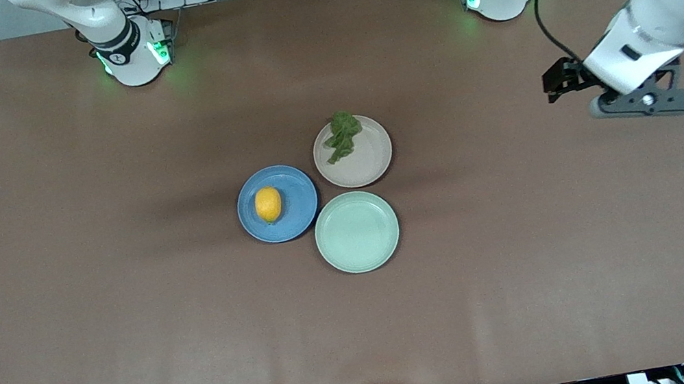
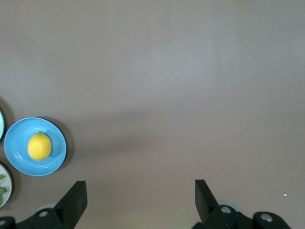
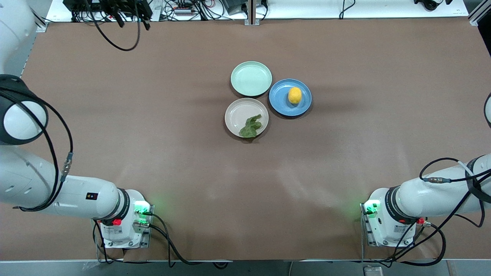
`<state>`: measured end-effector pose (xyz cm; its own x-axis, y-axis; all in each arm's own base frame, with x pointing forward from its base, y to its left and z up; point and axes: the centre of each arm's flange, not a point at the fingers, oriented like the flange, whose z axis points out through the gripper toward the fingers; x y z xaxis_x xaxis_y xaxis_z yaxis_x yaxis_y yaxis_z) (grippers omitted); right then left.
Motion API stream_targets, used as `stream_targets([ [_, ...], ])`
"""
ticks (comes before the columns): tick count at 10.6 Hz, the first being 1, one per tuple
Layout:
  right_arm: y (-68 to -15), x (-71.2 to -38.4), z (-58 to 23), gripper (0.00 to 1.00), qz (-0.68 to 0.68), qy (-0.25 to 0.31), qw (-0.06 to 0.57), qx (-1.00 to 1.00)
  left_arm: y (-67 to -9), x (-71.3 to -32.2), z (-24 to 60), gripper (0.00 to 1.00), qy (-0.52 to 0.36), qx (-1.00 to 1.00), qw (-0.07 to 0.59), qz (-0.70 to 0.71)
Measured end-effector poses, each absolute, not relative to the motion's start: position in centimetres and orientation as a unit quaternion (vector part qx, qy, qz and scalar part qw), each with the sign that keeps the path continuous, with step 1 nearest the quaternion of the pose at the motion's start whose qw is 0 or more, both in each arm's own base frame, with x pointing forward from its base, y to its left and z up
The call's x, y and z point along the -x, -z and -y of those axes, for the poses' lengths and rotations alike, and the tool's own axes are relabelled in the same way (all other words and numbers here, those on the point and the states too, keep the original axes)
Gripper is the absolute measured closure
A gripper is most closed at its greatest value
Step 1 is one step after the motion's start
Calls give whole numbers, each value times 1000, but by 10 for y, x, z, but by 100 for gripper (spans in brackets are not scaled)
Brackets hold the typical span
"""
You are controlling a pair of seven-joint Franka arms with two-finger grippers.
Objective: Pick lemon and lettuce from blue and beige plates
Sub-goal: 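Move the left gripper toward the beige plate with lettuce, then lower the left gripper onto the lettuce while the right gripper reaches the lemon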
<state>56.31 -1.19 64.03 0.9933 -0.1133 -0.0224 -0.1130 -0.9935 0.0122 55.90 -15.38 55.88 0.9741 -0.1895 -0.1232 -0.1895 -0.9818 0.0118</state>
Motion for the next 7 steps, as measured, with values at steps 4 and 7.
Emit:
stream_targets([
  [4,-634,-565,-15,0,34,17,-1,-999,-511,-559,203,0,-104,985,-1,-139],
  [7,-614,-570,-46,0,35,19,-3,-999,-470,-551,262,0,-121,977,1,-173],
])
